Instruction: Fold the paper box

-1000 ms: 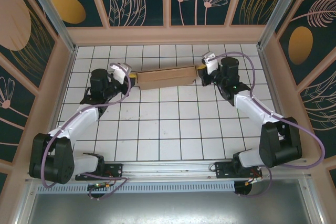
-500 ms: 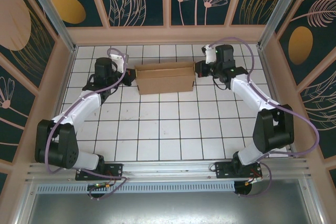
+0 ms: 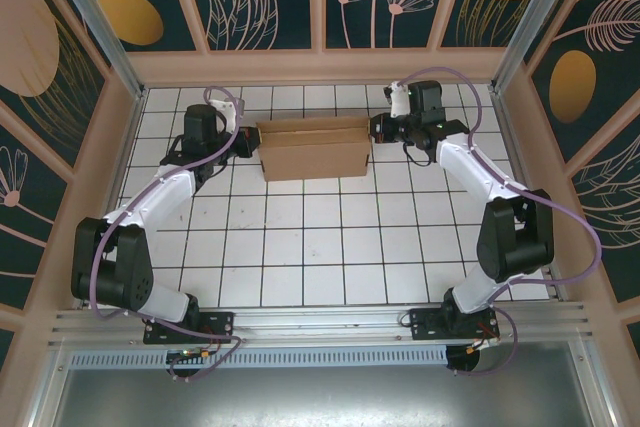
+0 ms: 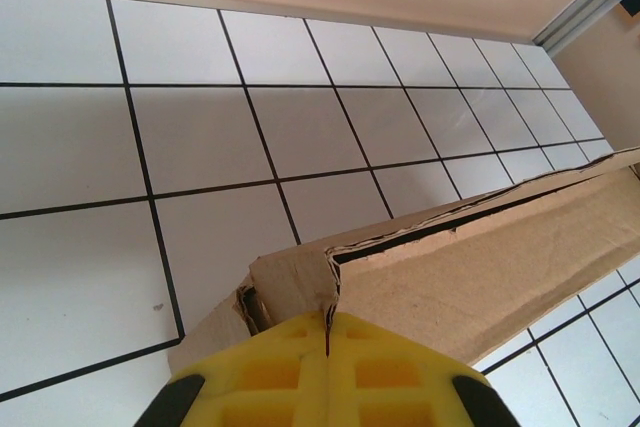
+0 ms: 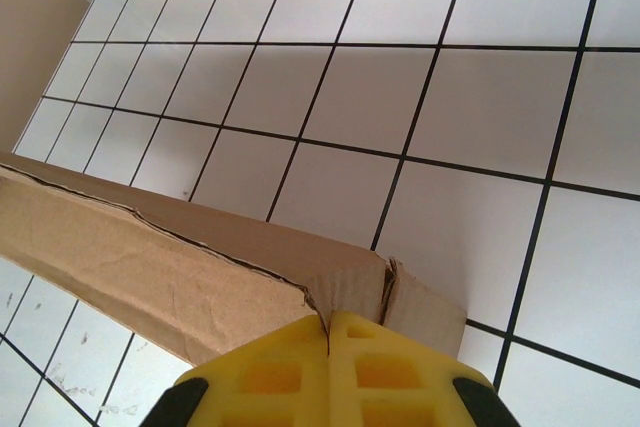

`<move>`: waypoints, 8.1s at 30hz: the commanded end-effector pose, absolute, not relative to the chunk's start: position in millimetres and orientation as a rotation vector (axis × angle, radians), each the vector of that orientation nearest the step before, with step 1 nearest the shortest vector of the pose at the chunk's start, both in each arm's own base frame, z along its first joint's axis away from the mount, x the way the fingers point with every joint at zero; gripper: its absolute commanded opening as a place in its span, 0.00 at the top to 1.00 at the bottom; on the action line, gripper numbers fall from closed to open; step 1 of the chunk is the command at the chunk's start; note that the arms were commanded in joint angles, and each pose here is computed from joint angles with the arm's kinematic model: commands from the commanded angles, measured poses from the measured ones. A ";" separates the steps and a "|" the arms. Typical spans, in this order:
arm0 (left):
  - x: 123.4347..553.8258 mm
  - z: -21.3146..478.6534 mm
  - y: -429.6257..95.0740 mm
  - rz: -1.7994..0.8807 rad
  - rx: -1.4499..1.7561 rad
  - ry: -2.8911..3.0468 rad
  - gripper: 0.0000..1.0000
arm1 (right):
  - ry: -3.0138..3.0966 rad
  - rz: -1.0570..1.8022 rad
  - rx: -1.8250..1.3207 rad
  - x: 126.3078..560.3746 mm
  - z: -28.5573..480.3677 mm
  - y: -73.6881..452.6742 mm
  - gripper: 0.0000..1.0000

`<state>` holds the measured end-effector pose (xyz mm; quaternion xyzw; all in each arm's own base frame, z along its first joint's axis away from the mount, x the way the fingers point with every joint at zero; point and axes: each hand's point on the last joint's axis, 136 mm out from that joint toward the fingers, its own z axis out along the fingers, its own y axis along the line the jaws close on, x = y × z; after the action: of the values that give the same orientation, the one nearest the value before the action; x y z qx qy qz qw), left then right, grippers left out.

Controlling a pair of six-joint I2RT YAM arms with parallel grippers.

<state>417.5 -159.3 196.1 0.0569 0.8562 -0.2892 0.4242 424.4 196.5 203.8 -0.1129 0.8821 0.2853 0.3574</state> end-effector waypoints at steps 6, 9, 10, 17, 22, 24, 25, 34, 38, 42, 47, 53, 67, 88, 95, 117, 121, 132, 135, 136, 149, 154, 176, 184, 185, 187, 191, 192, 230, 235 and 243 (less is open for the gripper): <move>419.6 200.2 -167.2 -0.754 0.135 2.178 1.00 | 2.352 0.789 -0.206 421.5 191.7 203.5 1.00; 419.7 200.7 -165.7 -0.731 0.161 2.182 1.00 | 2.355 0.796 -0.214 421.3 193.9 205.9 1.00; 419.7 200.6 -164.2 -0.715 0.164 2.182 1.00 | 2.358 0.795 -0.218 420.7 193.5 206.3 1.00; 419.1 198.2 -151.7 -0.587 0.209 2.182 1.00 | 2.366 0.764 -0.240 420.9 191.5 204.5 1.00; 419.3 199.7 -147.7 -0.543 0.226 2.178 1.00 | 2.367 0.751 -0.247 422.0 192.3 204.0 1.00; 418.8 198.8 -146.4 -0.525 0.242 2.181 1.00 | 2.367 0.745 -0.252 422.2 192.4 203.5 1.00; 418.5 197.4 -145.2 -0.513 0.245 2.185 1.00 | 2.368 0.743 -0.253 422.1 192.1 203.5 1.00; 415.6 192.8 -142.9 -0.494 0.255 2.184 1.00 | 2.372 0.735 -0.259 421.2 191.7 202.7 1.00; 413.1 189.8 -144.1 -0.506 0.265 2.186 1.00 | 2.374 0.725 -0.261 420.7 189.9 202.7 1.00; 411.7 190.1 -139.0 -0.459 0.279 2.170 1.00 | 2.378 0.712 -0.264 419.0 186.5 201.5 1.00; 411.9 189.1 -138.6 -0.446 0.288 2.172 1.00 | 2.377 0.701 -0.261 419.7 186.1 199.9 1.00; 409.7 188.3 -150.0 -0.520 0.297 2.163 1.00 | 2.379 0.705 -0.260 418.9 184.2 200.6 1.00; 395.3 159.1 -149.2 -0.500 0.245 2.223 1.00 | 2.378 0.714 -0.237 412.2 179.8 201.3 1.00; 383.1 131.2 -140.5 -0.480 0.187 2.270 1.00 | 2.348 0.585 -0.212 384.5 130.0 195.2 1.00; 372.3 117.5 -136.4 -0.493 0.126 2.284 1.00 | 2.300 0.499 -0.227 374.6 111.7 193.0 1.00; 382.4 119.2 -139.4 -0.423 0.188 2.296 1.00 | 2.005 0.747 -0.340 378.9 231.9 206.0 0.53; 383.8 120.2 -139.9 -0.416 0.197 2.295 1.00 | 2.022 0.783 -0.245 397.6 235.9 205.9 0.53; 385.5 120.9 -142.5 -0.417 0.212 2.291 1.00 | 2.127 0.730 -0.123 429.9 200.8 212.2 0.55; 384.9 122.0 -143.0 -0.425 0.208 2.283 1.00 | 2.169 0.713 -0.112 423.3 174.8 212.1 0.62; 384.5 123.5 -143.6 -0.432 0.204 2.278 1.00 | 2.186 0.706 -0.100 421.4 165.4 209.9 0.64; 379.2 158.0 -149.9 -0.577 0.081 2.176 0.65 | 2.156 0.689 -0.011 419.8 168.0 208.9 0.66; 370.3 164.1 -147.5 -0.599 0.050 2.164 0.65 | 2.162 0.669 0.013 422.9 167.8 207.2 0.64; 417.1 232.6 -144.4 -0.843 -0.206 1.946 0.40 | 2.159 0.648 0.000 423.6 167.8 210.0 0.62; 422.1 195.8 -151.5 -0.942 -0.306 1.986 0.54 | 2.165 0.637 0.001 421.5 165.3 210.0 0.62; 420.2 191.0 -151.6 -0.952 -0.320 1.988 0.58 | 2.169 0.634 0.002 420.8 163.0 210.0 0.62; 415.4 180.5 -151.3 -0.970 -0.348 1.994 0.61 | 2.173 0.632 0.003 419.6 160.3 209.8 0.62; 403.8 156.8 -149.9 -0.982 -0.387 2.019 0.61 | 2.188 0.631 0.008 415.6 149.8 209.4 0.62; 400.8 149.7 -149.2 -0.979 -0.396 2.031 0.62 | 2.192 0.631 0.011 414.9 147.0 208.9 0.62; 387.7 105.6 -137.5 -0.808 -0.346 2.170 0.64 | 1.968 0.745 0.060 411.2 228.2 151.7 0.14; 385.9 104.1 -136.2 -0.786 -0.329 2.184 0.64 | 2.154 0.816 0.098 428.0 204.3 156.5 0.05; 385.7 108.7 -137.6 -0.789 -0.309 2.181 0.64 | 2.127 0.942 -0.067 426.5 205.2 188.1 0.13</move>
<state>406.1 -145.6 164.1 -0.1106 0.8015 -0.3597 0.4647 428.3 167.8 190.5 0.0178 0.8527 0.3311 0.4037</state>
